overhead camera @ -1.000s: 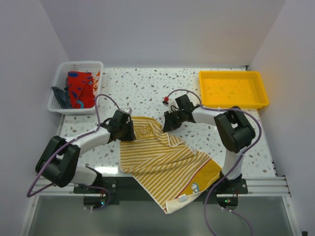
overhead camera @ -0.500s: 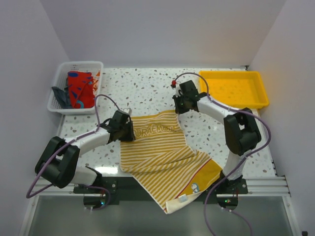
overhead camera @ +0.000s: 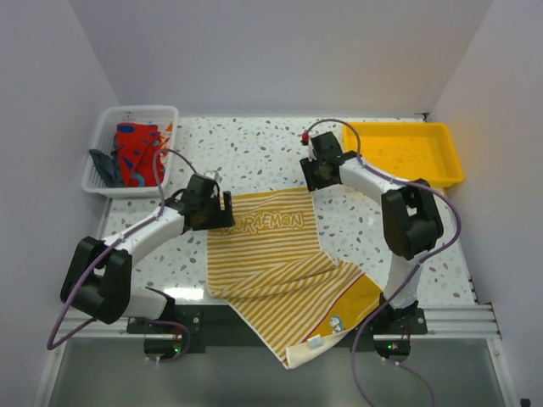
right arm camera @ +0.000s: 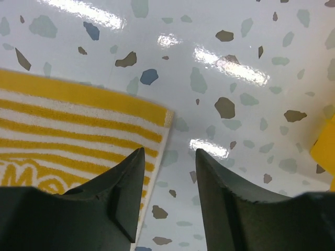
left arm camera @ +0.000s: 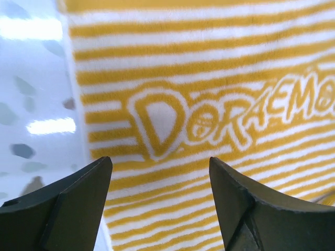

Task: Fold and stack the towels
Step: Flatten out the crumpled towel

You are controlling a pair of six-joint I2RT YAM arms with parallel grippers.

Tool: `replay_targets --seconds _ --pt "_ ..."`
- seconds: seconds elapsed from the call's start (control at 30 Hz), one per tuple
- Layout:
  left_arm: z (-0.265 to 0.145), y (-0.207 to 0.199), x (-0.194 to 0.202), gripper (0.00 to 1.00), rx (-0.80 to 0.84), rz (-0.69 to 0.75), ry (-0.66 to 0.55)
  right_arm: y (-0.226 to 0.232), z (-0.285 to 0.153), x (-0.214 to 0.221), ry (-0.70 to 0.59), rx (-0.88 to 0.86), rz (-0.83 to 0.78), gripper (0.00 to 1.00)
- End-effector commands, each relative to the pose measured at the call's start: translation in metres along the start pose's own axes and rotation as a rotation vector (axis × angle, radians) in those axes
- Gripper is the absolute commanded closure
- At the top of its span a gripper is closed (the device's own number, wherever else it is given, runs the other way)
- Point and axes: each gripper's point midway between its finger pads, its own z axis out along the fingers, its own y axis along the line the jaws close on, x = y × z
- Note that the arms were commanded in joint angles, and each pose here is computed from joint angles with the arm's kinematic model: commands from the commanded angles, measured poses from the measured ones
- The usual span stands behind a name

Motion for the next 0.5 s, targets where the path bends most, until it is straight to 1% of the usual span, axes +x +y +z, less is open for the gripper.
replay_targets --seconds 0.0,0.07,0.1,0.23,0.37,0.47 --pt "-0.009 0.014 -0.052 0.19 -0.059 0.0 -0.096 -0.008 -0.014 -0.018 -0.041 0.032 0.008 0.51" --pt "-0.008 0.024 -0.064 0.21 -0.101 0.016 -0.102 -0.007 -0.015 -0.014 -0.025 0.023 0.011 0.46" --pt "-0.005 0.028 -0.074 0.21 -0.133 0.034 -0.107 -0.005 -0.015 -0.014 -0.021 0.014 0.017 0.46" --pt "0.007 0.036 -0.089 0.24 -0.187 0.04 -0.093 -0.003 -0.01 -0.006 -0.005 0.003 0.035 0.45" --pt "0.021 0.039 -0.104 0.3 -0.203 0.018 -0.1 0.001 -0.005 -0.008 -0.006 -0.019 0.049 0.45" --pt "0.039 0.038 -0.114 0.34 -0.209 0.025 -0.091 0.001 -0.001 -0.009 -0.003 -0.017 0.049 0.44"
